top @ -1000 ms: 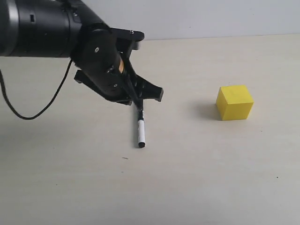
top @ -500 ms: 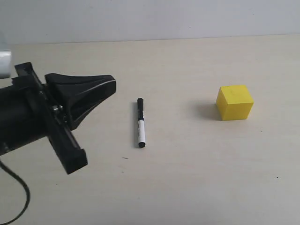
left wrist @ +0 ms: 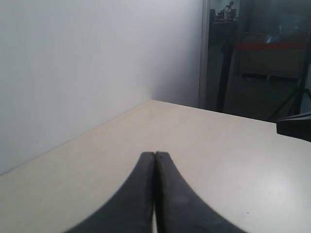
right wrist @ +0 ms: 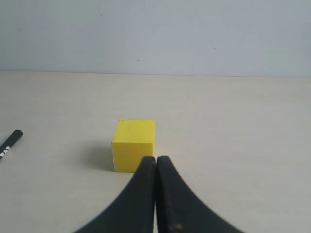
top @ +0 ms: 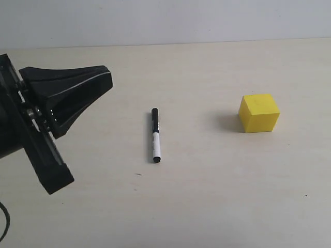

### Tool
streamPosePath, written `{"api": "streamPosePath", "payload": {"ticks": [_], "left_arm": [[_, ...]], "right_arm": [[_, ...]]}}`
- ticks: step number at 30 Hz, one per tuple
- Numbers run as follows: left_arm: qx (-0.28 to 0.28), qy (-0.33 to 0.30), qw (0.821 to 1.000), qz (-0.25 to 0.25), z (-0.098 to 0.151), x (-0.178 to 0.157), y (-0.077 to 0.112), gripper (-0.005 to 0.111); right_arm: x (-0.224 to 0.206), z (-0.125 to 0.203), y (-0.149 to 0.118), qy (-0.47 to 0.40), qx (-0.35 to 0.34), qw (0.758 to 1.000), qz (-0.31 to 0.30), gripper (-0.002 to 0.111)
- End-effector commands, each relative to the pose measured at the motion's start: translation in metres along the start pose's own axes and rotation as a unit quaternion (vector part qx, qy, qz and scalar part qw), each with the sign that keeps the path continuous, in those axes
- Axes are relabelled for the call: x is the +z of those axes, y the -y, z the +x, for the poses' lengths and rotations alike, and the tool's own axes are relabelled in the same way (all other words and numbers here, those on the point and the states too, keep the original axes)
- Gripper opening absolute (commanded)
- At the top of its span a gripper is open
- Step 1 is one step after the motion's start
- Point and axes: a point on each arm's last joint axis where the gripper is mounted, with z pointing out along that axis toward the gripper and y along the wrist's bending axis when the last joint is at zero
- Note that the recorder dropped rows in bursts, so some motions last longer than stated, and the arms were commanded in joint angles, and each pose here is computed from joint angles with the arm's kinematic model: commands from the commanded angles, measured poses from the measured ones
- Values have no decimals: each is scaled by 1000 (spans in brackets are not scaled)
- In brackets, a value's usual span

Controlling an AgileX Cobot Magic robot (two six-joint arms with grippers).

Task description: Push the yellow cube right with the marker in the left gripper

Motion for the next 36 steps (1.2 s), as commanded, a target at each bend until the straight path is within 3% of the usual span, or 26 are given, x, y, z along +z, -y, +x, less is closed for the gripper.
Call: {"api": "streamPosePath", "payload": {"ticks": [1,4,8,16,20,24,36], "left_arm": [[10,14,1000,-10,-6,-7,-3,0],[21,48,998,-42,-20,-20,-11,0],[40,64,989,-127,-36,-51,-26,0],[47,36,956,-287,-44,-117,-29,0],[21,-18,937,-349,-32,-145,-23,0],[9,-36,927,-374,-25,-160,-17,0],[16,2,924,-382,-25,-177,-6,0]], "right_arm": [[0,1,0,3,-1,1000,3,0],[0,1,0,3,-1,1000,3,0],[0,1,0,3,-1,1000,3,0],[0,1,0,3,-1,1000,3,0],[0,1,0,3,-1,1000,3,0],[0,1,0,3,-1,1000,3,0],[0,1,0,3,-1,1000,3,0]]}}
